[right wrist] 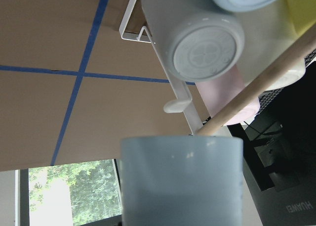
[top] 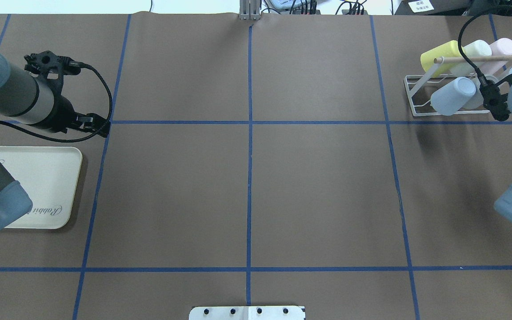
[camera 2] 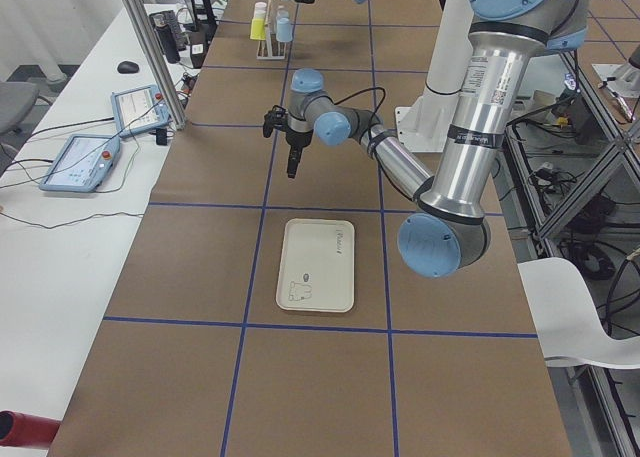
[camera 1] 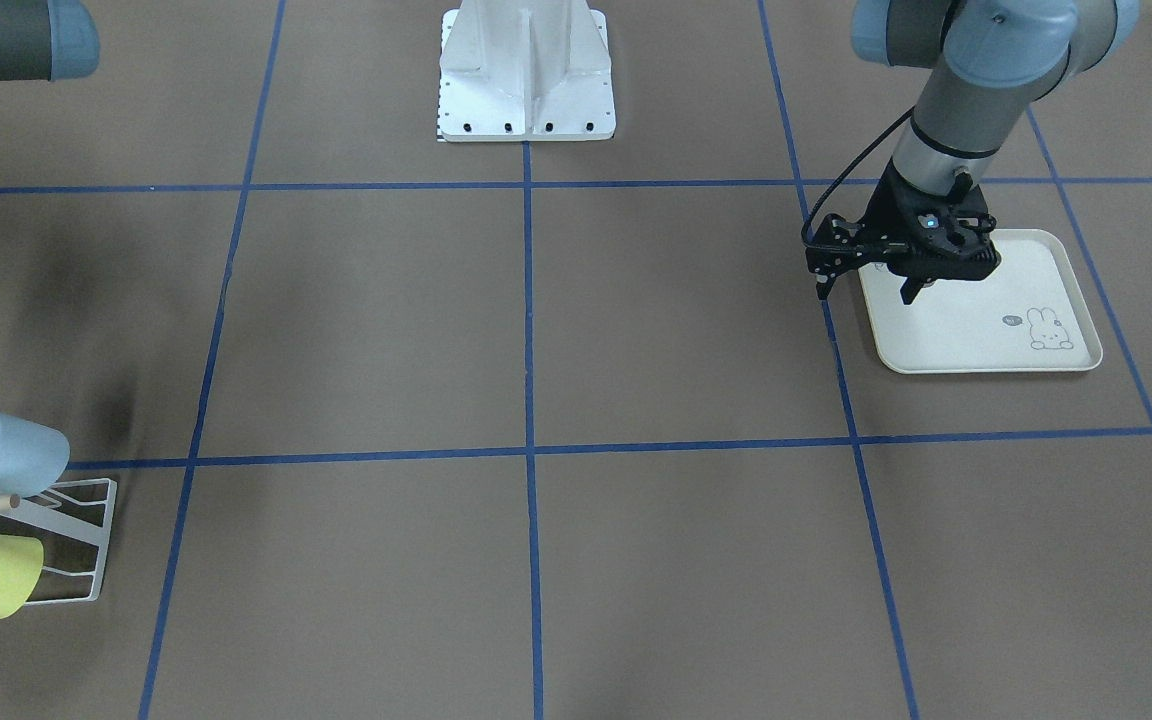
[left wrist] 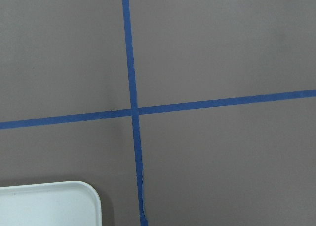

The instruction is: Transfer IKEA cup to right arm and place on rack

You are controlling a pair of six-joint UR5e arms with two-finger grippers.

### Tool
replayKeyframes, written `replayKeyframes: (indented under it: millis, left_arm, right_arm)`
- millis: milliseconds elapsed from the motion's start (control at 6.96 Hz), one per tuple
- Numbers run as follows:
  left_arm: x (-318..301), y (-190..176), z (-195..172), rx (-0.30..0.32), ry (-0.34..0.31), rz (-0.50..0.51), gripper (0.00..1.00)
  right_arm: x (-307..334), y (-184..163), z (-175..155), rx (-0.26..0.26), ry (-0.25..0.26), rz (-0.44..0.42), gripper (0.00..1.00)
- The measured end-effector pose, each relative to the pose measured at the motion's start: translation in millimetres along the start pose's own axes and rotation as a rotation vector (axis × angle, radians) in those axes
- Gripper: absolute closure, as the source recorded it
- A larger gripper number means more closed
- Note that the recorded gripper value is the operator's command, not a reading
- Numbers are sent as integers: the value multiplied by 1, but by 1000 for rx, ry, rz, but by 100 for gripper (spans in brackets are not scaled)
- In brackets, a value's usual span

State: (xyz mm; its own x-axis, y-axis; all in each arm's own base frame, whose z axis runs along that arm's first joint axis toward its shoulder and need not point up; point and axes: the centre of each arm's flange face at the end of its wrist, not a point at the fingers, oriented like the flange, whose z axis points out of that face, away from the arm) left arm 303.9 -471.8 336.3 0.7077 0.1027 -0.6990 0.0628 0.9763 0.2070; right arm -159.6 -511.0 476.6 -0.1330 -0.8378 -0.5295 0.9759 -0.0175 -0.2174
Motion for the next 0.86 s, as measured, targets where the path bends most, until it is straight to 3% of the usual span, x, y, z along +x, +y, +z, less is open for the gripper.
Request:
replayKeyframes:
  millis: [574, 718, 862]
  left_arm:
    - [0, 0, 0, 2, 1, -4, 0]
    - [0, 0, 0, 4, 0, -17, 0]
    - [0, 0, 0, 7, -1, -28, 0]
  right_arm:
    - [4, -8, 53, 12, 80, -93, 78]
    - [8, -8, 56, 10, 85, -108, 73]
    - [12, -11, 61, 8, 82, -116, 61]
